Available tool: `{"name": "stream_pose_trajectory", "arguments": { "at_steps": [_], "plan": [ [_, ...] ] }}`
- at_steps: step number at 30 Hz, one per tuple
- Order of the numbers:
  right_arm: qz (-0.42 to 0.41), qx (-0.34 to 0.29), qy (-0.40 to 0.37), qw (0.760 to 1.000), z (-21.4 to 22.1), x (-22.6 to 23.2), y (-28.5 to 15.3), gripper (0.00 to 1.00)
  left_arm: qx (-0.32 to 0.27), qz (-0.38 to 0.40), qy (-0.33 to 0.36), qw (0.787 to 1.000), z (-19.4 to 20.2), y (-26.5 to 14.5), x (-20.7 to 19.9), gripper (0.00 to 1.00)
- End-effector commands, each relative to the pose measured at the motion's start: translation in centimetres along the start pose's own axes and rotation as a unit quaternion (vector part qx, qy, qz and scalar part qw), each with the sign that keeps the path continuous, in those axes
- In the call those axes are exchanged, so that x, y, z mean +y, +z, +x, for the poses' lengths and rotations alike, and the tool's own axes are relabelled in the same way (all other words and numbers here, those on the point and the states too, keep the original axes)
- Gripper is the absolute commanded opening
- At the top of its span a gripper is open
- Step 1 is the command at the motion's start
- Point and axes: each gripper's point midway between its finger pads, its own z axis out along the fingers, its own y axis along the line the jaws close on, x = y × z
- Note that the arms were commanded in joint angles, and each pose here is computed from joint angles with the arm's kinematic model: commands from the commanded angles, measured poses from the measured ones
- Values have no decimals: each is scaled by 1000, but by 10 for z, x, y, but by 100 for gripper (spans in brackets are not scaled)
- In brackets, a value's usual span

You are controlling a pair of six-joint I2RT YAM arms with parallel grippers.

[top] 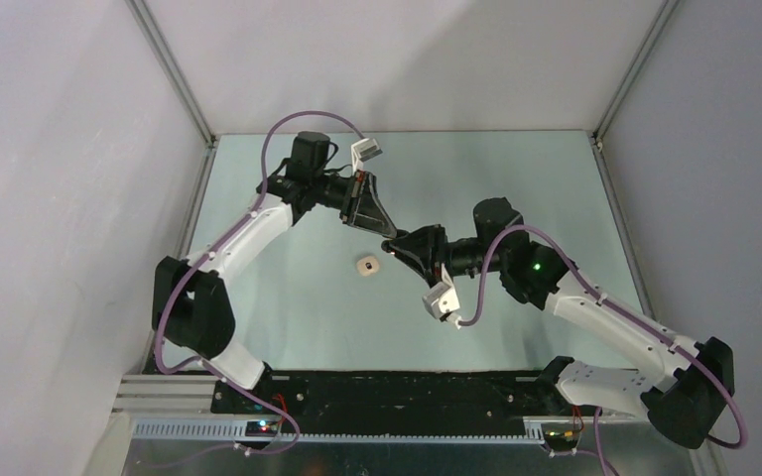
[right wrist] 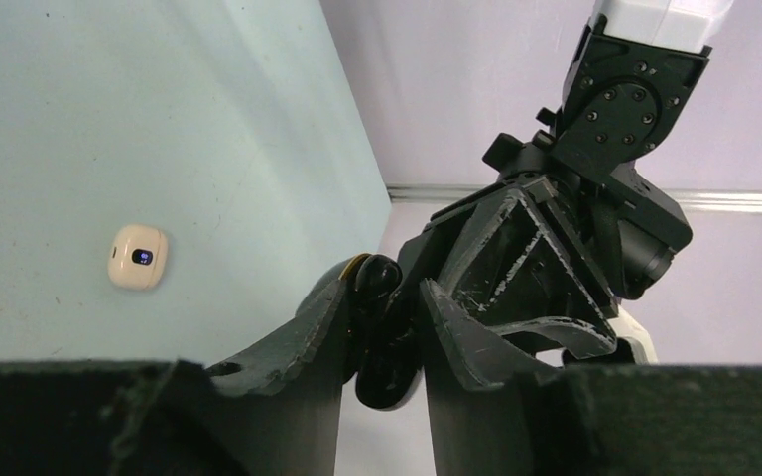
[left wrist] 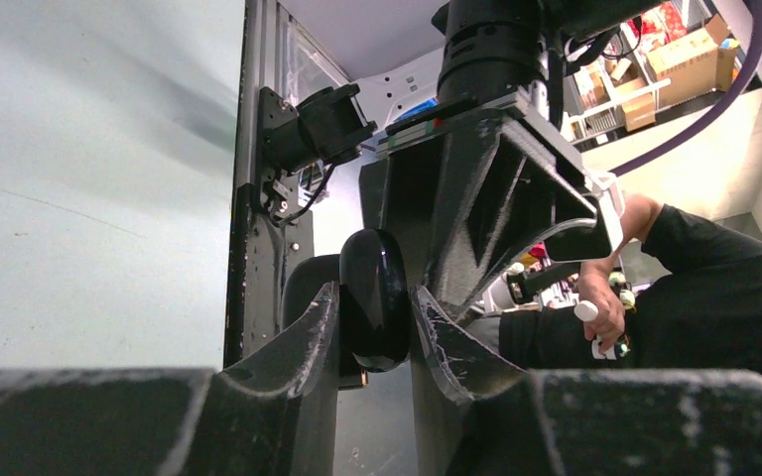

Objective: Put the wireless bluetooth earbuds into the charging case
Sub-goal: Place the earbud in the charging case, then adjust the earbud at the center of the board.

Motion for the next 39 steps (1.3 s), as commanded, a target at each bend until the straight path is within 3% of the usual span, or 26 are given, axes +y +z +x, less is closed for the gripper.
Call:
{"name": "stream_pose_trajectory", "arguments": {
  "at_steps": [1, 12, 16, 19, 21, 24, 30, 33, 39],
  "plan": [
    [-1, 18, 43, 999, 1, -11, -9, 42, 10, 23, -9, 1000, -3, 0, -10, 0],
    [-3, 36, 140, 990, -6, -8, -27, 61, -3, -5, -47, 999, -13, 2, 10, 0],
    [73, 38, 283, 956, -10, -34, -33, 65, -27, -40, -52, 997, -23, -3, 22, 0],
    [120, 40, 335, 934, -11, -52, -38, 67, -46, -64, -49, 996, -32, -10, 29, 0],
    [165, 55, 394, 902, -5, -62, -46, 69, -57, -75, -39, 995, -39, -15, 30, 0],
    [222, 83, 497, 835, 14, -65, -63, 72, -75, -86, -31, 993, -50, -28, 28, 0],
    [213, 128, 638, 729, 64, -21, -73, 67, -114, -112, -42, 986, -54, -57, 32, 0],
    [194, 158, 671, 698, 87, 4, -73, 59, -135, -131, -46, 981, -53, -72, 36, 0],
    [155, 276, 717, 621, 131, 73, -50, 48, -159, -157, -31, 974, -48, -82, 27, 0]
  ]
}}
